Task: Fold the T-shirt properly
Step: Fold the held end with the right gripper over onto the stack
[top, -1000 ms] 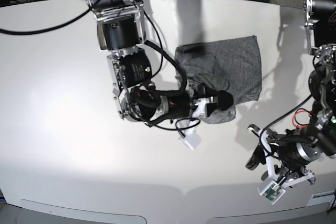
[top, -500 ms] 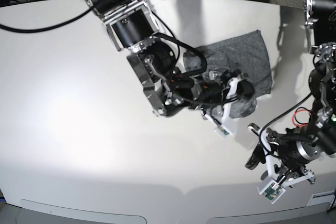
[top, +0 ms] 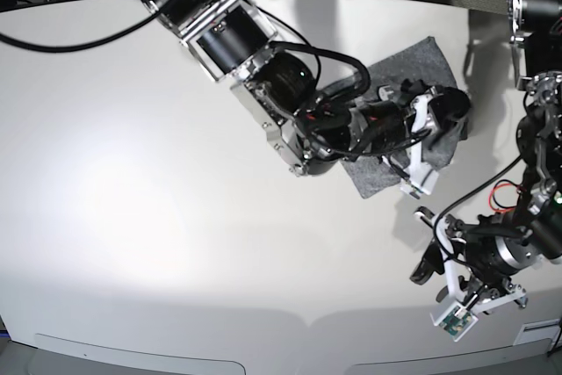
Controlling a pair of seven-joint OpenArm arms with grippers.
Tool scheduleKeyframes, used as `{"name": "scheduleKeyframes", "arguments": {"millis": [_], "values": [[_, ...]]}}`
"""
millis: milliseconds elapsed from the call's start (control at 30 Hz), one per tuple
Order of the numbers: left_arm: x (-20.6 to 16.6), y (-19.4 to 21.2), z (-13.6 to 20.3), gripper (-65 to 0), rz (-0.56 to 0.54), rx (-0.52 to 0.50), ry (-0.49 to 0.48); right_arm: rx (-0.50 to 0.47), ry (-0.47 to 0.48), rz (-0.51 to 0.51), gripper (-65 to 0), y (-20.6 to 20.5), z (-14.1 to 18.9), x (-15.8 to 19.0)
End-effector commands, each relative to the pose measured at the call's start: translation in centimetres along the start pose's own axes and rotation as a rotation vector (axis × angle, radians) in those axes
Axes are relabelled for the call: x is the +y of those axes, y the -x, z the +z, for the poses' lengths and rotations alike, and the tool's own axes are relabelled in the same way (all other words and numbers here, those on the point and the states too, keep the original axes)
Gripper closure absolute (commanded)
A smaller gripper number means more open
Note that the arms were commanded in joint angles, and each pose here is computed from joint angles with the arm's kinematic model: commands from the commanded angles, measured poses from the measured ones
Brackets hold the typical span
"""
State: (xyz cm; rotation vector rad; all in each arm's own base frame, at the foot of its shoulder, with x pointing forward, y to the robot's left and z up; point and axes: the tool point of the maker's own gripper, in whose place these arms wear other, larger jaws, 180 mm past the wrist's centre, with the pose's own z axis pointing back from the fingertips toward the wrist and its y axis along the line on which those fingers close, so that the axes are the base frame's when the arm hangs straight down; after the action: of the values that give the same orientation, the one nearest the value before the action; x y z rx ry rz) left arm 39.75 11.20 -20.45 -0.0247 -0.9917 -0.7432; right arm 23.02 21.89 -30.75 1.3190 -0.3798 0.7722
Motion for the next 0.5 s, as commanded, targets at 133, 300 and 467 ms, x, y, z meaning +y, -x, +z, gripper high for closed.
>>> {"name": "scheduleKeyframes", "arguments": {"millis": [133,300,467], "values": [[0.9,-1.4,0.6,-26.0,-0.015,-0.044,-0.025,-0.008,-0.168,-0.039,-20.6,-1.5,0.2,3.5],[0.9,-1.4,0.6,-26.0,-0.015,-0.044,-0.025,0.034,-0.248,-0.069,-20.6,-0.9,0.6,4.9],[0.9,-1.5,0.6,-26.0,-0.015,-0.045,-0.025,-0.006,0.088,0.073,-20.6,-2.9,2.1,-1.8]]}}
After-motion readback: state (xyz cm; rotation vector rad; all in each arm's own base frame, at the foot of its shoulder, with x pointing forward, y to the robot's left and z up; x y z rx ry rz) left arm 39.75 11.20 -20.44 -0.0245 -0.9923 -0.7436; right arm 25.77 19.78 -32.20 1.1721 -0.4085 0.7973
